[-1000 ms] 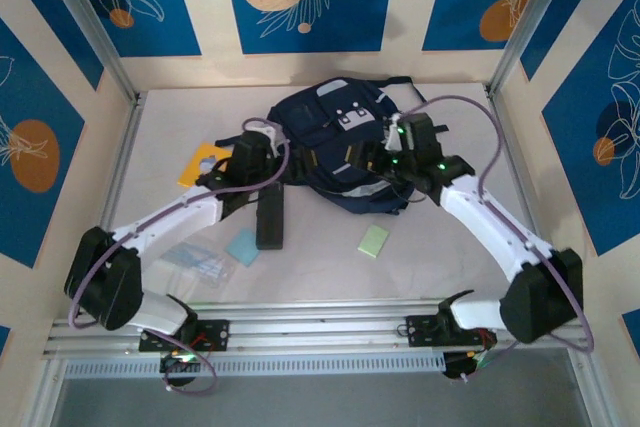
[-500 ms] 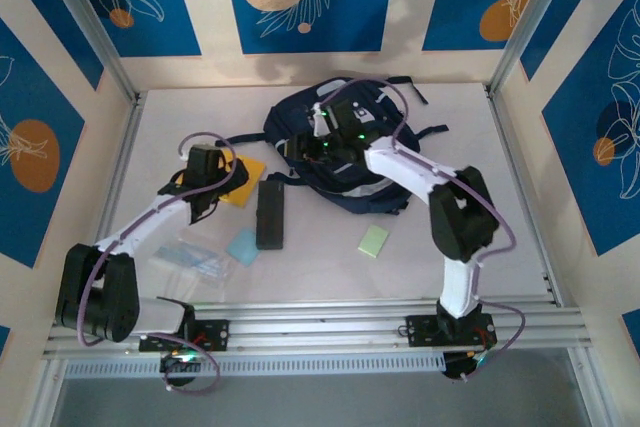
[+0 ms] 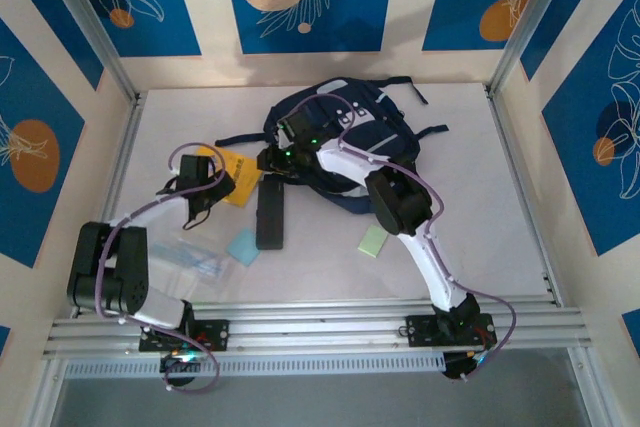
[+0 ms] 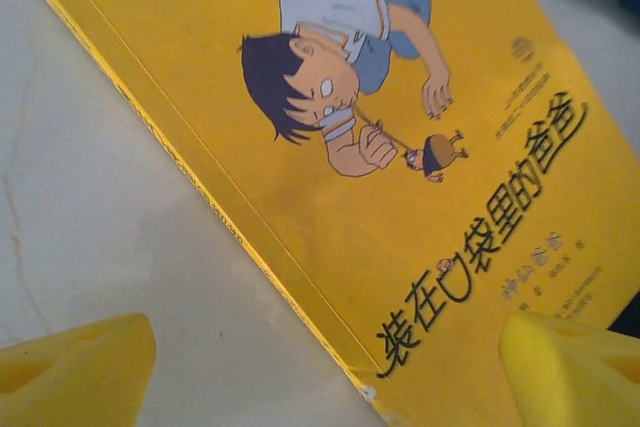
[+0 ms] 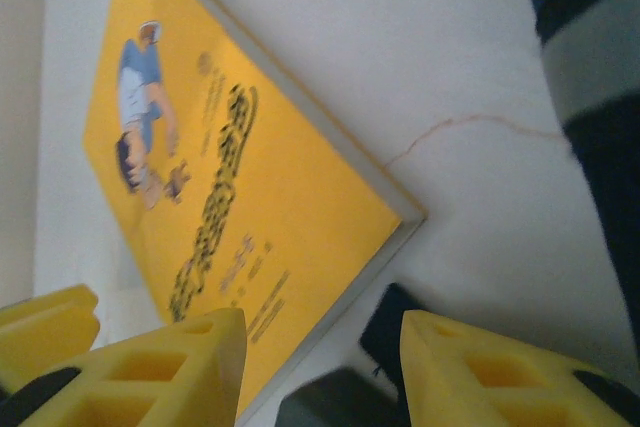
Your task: Pack books, pencil case, and school supplies into a backpack
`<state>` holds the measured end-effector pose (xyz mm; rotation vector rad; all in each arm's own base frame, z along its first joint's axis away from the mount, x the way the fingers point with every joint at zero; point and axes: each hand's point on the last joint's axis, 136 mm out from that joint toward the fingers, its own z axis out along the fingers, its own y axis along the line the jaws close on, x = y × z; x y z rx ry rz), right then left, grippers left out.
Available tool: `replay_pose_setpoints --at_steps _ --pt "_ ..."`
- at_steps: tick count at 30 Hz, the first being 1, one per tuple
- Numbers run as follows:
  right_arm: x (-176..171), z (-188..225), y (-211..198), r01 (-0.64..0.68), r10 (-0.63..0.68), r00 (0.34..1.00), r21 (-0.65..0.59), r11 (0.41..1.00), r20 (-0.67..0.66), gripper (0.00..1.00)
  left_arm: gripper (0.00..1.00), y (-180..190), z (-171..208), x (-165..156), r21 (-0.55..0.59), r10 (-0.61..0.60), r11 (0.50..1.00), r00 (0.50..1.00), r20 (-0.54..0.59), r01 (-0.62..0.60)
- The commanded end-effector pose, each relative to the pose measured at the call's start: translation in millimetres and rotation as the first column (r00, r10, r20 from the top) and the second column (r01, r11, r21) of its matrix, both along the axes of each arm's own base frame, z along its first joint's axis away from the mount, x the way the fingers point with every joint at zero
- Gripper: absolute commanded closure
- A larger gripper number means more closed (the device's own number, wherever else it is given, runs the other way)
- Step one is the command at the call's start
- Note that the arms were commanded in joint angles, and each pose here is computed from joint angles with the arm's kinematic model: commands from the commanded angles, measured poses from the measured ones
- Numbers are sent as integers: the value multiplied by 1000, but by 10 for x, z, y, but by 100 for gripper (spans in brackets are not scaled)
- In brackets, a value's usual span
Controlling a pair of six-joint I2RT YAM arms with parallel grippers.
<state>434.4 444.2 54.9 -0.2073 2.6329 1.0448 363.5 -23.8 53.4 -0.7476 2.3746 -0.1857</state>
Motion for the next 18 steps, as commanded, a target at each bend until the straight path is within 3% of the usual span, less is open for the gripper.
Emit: replay_pose_setpoints --at_steps 1,7,12,18 --pt "97 -156 -88 71 -66 997 -126 989 40 54 11 -41 -66 80 -31 -14 999 1000 -1 14" --pt "228 -328 -46 106 -95 993 -157 982 77 49 15 -103 -197 110 -58 -32 998 999 -27 31" --pt "146 -334 273 4 2 997 -79 997 77 50 25 -154 -272 112 -74 -59 996 997 -45 56" --pt "58 -84 459 -69 70 989 -17 997 128 53 27 -173 -329 63 -84 -70 994 996 -59 65"
